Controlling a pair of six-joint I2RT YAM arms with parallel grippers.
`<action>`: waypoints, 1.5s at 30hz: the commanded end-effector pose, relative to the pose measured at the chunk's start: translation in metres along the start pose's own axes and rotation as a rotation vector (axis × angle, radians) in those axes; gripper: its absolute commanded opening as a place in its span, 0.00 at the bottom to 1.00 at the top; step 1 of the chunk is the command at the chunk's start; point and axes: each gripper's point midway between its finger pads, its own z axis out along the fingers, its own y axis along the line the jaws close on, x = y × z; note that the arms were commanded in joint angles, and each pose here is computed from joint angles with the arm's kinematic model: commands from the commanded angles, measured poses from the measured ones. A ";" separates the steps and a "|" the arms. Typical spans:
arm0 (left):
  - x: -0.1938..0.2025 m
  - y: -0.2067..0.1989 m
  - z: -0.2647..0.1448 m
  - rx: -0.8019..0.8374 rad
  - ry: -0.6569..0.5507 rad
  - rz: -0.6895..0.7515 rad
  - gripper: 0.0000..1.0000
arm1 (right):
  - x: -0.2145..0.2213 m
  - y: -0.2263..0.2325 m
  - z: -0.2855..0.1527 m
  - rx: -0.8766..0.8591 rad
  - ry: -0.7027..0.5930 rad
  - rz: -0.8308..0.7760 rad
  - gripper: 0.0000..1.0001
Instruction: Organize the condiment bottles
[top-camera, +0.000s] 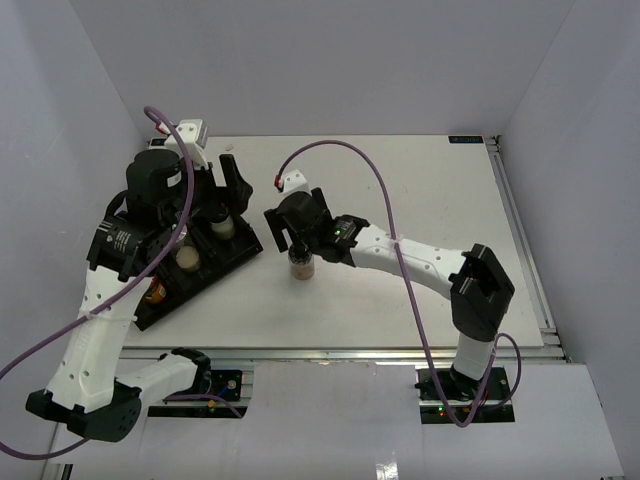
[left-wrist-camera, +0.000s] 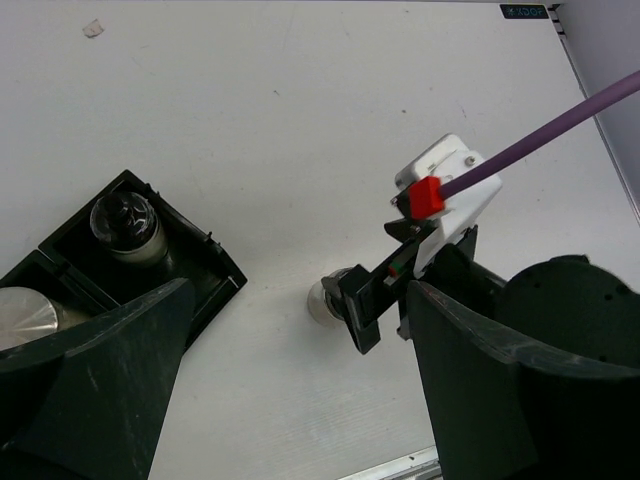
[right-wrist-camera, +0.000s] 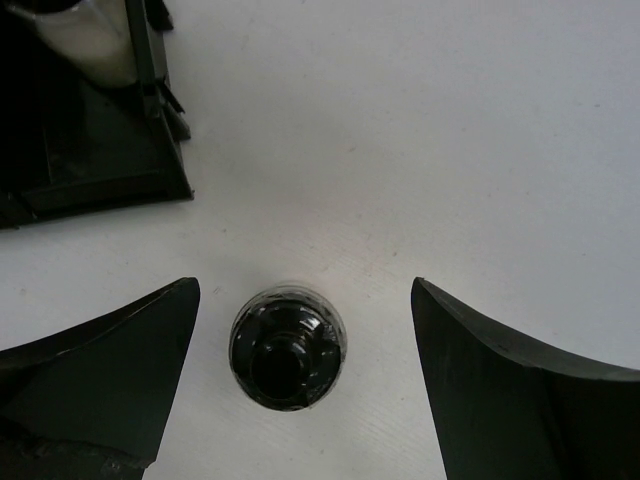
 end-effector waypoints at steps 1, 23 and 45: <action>-0.010 -0.006 -0.014 0.032 0.000 0.033 0.98 | -0.062 -0.054 -0.038 0.087 -0.117 0.046 0.92; 0.160 -0.053 0.116 0.182 0.380 0.063 0.98 | 0.006 -0.199 -0.150 0.223 -0.224 0.232 0.90; 0.237 -0.058 0.154 0.110 0.484 0.085 0.94 | 0.023 -0.209 -0.160 0.252 -0.247 0.218 0.90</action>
